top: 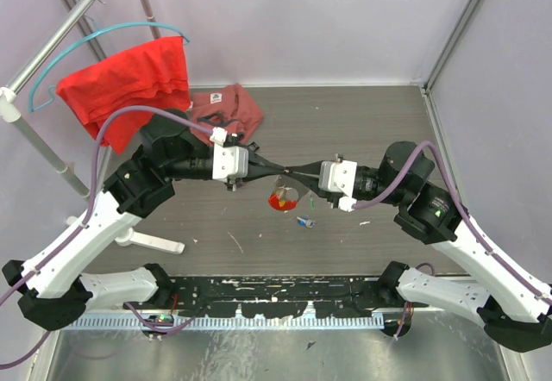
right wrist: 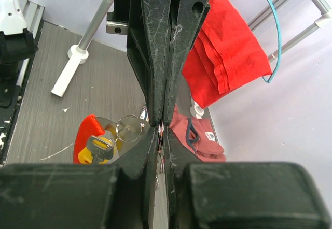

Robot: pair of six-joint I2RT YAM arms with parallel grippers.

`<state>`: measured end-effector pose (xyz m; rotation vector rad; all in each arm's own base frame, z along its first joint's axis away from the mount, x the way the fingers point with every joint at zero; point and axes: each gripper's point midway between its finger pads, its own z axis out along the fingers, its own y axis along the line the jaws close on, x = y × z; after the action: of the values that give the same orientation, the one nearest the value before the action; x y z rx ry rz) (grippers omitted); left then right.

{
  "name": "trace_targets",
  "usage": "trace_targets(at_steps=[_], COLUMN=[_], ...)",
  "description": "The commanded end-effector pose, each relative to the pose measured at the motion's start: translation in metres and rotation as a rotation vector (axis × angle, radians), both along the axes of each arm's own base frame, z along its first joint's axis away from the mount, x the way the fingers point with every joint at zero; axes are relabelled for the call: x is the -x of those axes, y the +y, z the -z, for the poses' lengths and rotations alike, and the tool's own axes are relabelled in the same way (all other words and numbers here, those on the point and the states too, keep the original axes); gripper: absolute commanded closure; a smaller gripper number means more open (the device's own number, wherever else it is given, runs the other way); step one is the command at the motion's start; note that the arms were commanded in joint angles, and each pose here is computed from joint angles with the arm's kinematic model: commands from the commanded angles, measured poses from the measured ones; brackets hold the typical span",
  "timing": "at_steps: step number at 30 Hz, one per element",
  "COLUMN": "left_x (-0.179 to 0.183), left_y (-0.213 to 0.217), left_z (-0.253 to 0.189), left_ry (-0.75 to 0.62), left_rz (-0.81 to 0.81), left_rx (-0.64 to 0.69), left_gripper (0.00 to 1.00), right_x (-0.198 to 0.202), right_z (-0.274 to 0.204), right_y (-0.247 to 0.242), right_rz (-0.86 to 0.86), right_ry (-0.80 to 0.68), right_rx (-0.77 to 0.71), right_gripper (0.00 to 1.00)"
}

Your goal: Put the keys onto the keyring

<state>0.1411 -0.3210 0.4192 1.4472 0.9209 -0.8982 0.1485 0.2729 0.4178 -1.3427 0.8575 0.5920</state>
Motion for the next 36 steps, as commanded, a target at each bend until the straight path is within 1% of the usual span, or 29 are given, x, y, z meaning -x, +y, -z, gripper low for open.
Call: trace_targets(at_steps=[1, 7, 8, 10, 13, 17, 20, 23, 25, 26, 30, 36], left_x=[-0.002, -0.001, -0.001, -0.001, -0.001, 0.000, 0.001, 0.002, 0.002, 0.001, -0.006, -0.016], left_y=[0.001, 0.001, 0.001, 0.002, 0.002, 0.002, 0.003, 0.004, 0.006, 0.007, 0.014, 0.017], left_z=[-0.007, -0.006, -0.007, -0.008, -0.007, -0.009, -0.014, -0.023, -0.029, -0.035, -0.043, -0.044], left_ry=[-0.015, -0.016, -0.018, -0.019, -0.017, -0.017, -0.017, -0.026, -0.028, -0.039, -0.048, -0.028], left_rz=[-0.013, -0.012, -0.012, -0.012, -0.011, -0.012, -0.010, -0.019, -0.039, -0.050, -0.114, -0.184], left_rx=[0.004, 0.004, 0.006, 0.007, 0.006, 0.009, 0.026, 0.074, 0.120, 0.151, 0.206, 0.240], left_gripper=[1.00, 1.00, 1.00, 1.00, 1.00, 1.00, 1.00, 0.83, 0.77, 0.75, 0.75, 0.77], right_x=[0.004, 0.002, 0.002, 0.002, 0.001, -0.001, -0.002, -0.001, -0.001, -0.001, -0.004, -0.001], right_z=[-0.036, -0.035, -0.035, -0.034, -0.033, -0.030, -0.033, -0.040, -0.045, -0.048, -0.059, -0.073], right_y=[-0.006, -0.010, -0.010, -0.011, -0.012, -0.011, -0.012, -0.013, -0.013, -0.014, -0.016, -0.016], right_rz=[0.011, 0.033, 0.036, 0.039, 0.042, 0.049, 0.061, 0.061, 0.063, 0.068, 0.092, 0.076], right_ry=[-0.085, -0.089, -0.089, -0.087, -0.082, -0.073, -0.082, -0.089, -0.081, -0.079, -0.061, -0.042], right_rx=[-0.075, -0.064, -0.062, -0.058, -0.053, -0.039, -0.057, -0.104, -0.145, -0.166, -0.253, -0.377], right_gripper=[0.84, 0.83, 0.85, 0.91, 0.98, 0.99, 0.99, 0.99, 0.99, 0.99, 0.99, 0.99])
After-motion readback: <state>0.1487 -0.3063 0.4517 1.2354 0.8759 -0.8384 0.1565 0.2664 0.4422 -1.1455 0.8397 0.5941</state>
